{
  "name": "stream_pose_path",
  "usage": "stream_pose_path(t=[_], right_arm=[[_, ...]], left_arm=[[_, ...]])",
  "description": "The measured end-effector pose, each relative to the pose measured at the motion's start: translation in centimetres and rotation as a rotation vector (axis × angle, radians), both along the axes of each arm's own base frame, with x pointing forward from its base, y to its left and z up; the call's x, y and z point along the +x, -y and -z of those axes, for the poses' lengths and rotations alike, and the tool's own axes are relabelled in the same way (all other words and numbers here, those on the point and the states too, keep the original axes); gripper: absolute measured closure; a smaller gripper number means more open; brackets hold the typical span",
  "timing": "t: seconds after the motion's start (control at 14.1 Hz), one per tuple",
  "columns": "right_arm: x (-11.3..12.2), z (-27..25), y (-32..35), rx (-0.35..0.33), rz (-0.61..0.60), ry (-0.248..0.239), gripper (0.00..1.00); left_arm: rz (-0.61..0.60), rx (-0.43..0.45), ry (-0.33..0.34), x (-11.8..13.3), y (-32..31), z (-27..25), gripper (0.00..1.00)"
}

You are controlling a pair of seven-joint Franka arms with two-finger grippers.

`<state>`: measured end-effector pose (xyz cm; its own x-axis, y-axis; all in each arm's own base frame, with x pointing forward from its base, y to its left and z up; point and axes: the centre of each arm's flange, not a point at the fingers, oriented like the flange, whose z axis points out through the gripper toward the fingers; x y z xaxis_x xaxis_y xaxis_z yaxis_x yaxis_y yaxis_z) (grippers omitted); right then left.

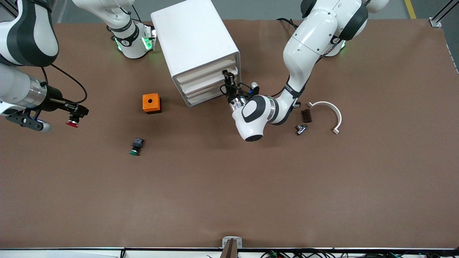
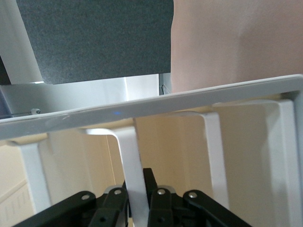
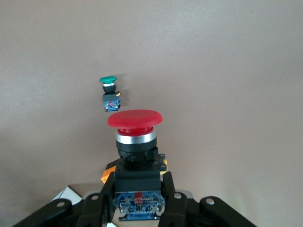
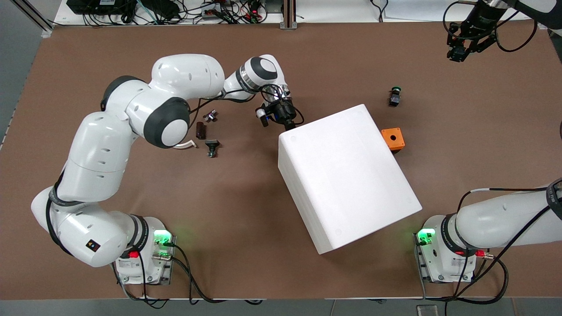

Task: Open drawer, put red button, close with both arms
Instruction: 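Pull the top drawer open with the left gripper while the right gripper lifts the button, then carry the red button into the open drawer with the right gripper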

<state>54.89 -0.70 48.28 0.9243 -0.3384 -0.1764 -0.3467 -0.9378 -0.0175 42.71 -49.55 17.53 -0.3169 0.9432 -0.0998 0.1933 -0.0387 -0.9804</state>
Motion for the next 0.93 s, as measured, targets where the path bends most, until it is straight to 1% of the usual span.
stream_pose_path(t=[0.14,0.36,0.57,0.71,0.93], right_arm=[[0.1,-0.1,-0.3,-0.003,0.013,0.001,0.59],[0.1,-0.3,-2.5,-0.021,0.095,-0.004,0.59],[-0.4,-0.4,-8.6,-0.054,0.198,-0.012,0.59],[-0.9,-0.5,-13.1,-0.069,0.255,0.005,0.59],[-1.8,-0.4,-18.9,-0.077,0.324,0.034,0.59]], left_arm=[[-0.031,0.001,0.002,1.5,-1.3,0.0,0.89],[-0.079,0.002,0.007,3.6,-3.2,0.0,0.87],[-0.148,0.0,0.026,6.3,-5.3,-0.1,0.86],[-0.184,0.0,0.035,7.7,-6.6,-0.1,0.85],[-0.212,0.001,0.043,8.7,-7.6,-0.1,0.84]])
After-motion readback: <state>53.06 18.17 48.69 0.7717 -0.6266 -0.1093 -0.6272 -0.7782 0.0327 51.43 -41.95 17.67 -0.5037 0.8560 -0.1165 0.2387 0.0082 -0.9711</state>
